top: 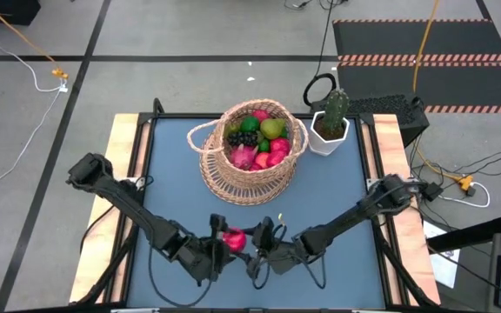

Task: Build produce basket
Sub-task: Put the apple into the basket

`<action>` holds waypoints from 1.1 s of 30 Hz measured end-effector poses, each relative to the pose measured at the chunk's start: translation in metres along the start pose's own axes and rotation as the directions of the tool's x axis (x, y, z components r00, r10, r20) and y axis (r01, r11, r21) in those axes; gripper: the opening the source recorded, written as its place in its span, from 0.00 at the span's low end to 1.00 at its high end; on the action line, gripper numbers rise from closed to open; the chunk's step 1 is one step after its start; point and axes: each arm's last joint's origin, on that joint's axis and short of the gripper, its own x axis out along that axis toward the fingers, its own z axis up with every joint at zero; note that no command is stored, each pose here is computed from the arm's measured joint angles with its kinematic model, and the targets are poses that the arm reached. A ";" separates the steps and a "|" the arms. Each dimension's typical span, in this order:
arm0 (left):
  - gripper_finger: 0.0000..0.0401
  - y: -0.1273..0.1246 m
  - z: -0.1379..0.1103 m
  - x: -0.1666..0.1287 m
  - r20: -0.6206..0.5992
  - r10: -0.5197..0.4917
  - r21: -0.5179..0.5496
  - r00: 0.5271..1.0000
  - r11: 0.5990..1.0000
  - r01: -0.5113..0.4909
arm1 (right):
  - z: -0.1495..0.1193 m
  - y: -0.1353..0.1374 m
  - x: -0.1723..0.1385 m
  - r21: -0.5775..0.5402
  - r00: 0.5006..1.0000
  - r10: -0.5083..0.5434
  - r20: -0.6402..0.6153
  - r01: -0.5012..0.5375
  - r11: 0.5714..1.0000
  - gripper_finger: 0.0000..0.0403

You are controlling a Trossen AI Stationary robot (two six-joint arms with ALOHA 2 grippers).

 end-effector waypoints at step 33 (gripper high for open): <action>0.93 0.145 -0.054 -0.071 0.016 0.610 -0.432 0.793 0.719 -0.544 | 0.192 -0.239 0.008 -0.189 0.903 -0.427 0.048 0.428 0.884 0.83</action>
